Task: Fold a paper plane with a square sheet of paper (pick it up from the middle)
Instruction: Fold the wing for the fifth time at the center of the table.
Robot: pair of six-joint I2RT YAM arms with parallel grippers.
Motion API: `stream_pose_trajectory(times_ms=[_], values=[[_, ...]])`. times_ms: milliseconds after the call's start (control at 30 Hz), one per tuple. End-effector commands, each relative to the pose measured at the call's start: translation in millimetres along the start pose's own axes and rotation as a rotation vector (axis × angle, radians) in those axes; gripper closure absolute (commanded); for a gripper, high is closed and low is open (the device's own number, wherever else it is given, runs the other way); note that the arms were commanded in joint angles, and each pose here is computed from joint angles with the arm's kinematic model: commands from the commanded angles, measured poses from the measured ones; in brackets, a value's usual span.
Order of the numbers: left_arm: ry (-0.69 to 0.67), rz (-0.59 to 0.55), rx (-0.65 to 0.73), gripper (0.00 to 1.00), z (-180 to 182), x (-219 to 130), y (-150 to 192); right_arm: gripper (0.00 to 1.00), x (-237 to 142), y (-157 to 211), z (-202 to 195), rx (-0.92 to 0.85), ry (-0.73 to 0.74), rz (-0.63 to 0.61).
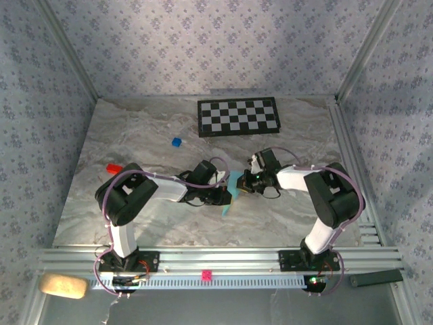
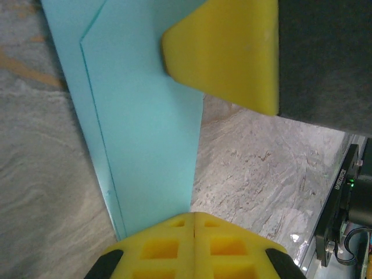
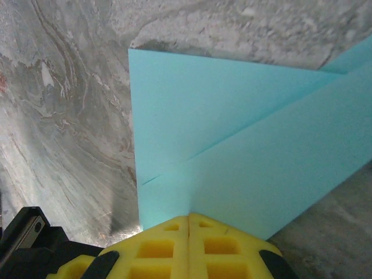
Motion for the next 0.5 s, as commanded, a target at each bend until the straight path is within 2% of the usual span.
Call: stream_pose_trajectory(times_ms=[0,133,467], values=[[-0.146,0.123,-0.125,1.0,45.7,-0.3,39.8,0.99,1.0,13.2,-38.6,0.088,0.141,0.004],[-0.126,0.165,-0.129,1.0,43.3,-4.3,50.3,0.99,-1.2,14.9,-45.0,0.097,0.157,0.002],[-0.217,0.24,-0.103,1.0,52.5,-16.3,81.6,1.0,-1.9,13.6,-50.3,0.109,0.188,0.007]])
Point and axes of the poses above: each hand's point on the last joint's axis, 136 mm out from that joint toward the fingers, its own x axis out along the fingers, its own z axis along the line the jaws close on, y = z × x, the point moved 3 cm from there along -x, back along the fingers, and after that the axes turned 8 degrees about -x, right-handed, at the moved point
